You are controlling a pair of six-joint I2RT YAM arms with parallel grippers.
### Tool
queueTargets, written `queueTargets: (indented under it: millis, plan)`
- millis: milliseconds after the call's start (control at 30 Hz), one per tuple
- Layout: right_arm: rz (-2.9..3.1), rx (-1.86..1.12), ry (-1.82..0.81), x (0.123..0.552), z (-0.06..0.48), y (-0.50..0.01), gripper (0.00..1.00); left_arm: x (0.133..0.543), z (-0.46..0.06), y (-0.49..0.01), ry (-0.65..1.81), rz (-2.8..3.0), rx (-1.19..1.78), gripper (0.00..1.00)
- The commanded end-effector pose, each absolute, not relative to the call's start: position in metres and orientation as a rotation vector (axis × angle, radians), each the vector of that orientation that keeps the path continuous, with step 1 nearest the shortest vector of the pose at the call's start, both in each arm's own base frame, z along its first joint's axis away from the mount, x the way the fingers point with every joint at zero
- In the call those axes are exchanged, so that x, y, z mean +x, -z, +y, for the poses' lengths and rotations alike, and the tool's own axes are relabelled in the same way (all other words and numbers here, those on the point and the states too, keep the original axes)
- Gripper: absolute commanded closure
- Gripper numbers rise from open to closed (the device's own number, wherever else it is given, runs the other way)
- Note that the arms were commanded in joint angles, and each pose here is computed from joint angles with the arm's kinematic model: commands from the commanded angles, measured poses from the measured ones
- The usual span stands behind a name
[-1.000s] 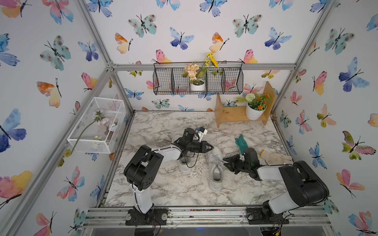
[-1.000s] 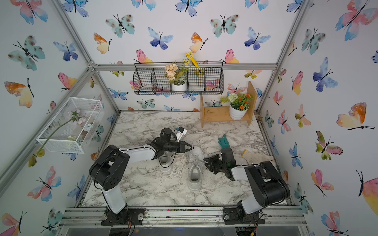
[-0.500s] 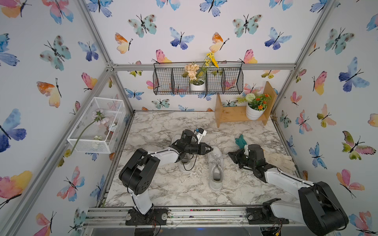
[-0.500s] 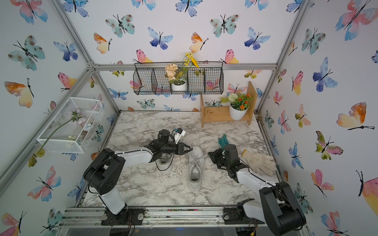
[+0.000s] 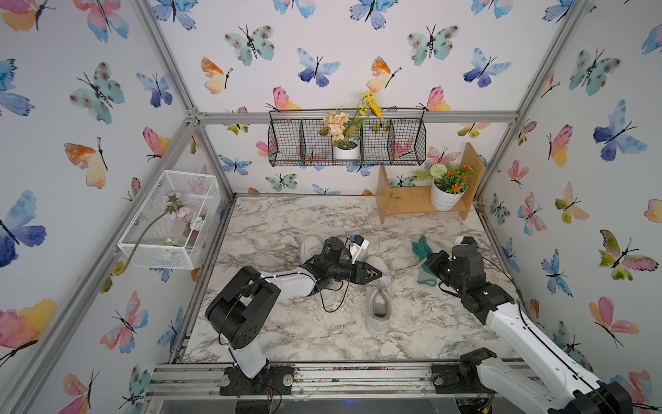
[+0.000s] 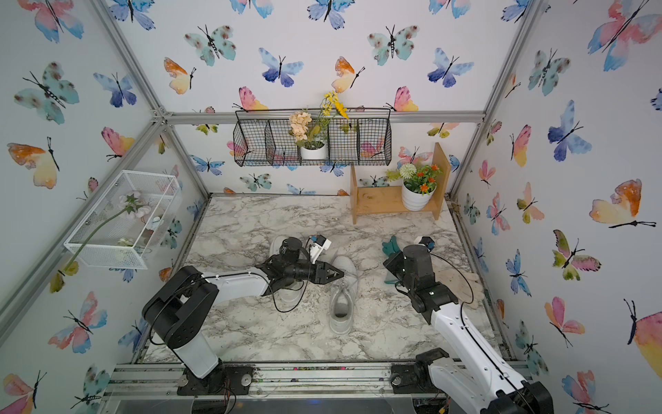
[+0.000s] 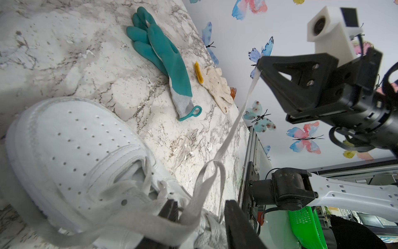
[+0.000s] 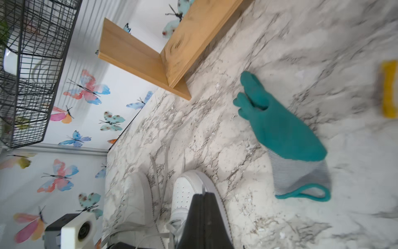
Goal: Tie the shoes
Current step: Cross the shoelace with the shoelace.
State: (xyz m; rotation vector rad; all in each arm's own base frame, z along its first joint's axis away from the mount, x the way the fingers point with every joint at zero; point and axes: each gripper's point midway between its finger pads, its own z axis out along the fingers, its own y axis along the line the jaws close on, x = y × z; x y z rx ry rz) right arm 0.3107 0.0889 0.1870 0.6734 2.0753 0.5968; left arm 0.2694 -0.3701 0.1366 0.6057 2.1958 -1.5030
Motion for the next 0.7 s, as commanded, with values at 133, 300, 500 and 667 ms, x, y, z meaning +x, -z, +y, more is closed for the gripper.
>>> queueTargets:
  millis: [133,300,500,667]
  plan:
    - [2.047,0.599,-0.187,0.307,0.039,-0.212,0.98,0.277,-0.362,-0.145,1.368,2.198,0.613,0.53]
    - [2.008,0.558,-0.102,0.309,0.029,-0.233,0.98,0.282,-0.357,-0.144,1.286,2.224,0.616,0.51]
    - [1.982,0.522,-0.028,0.310,0.021,-0.247,0.98,0.292,-0.335,-0.143,1.064,2.287,0.608,0.50]
    - [1.979,0.504,0.031,0.311,0.016,-0.249,0.98,0.297,-0.316,-0.136,0.914,2.373,0.570,0.50]
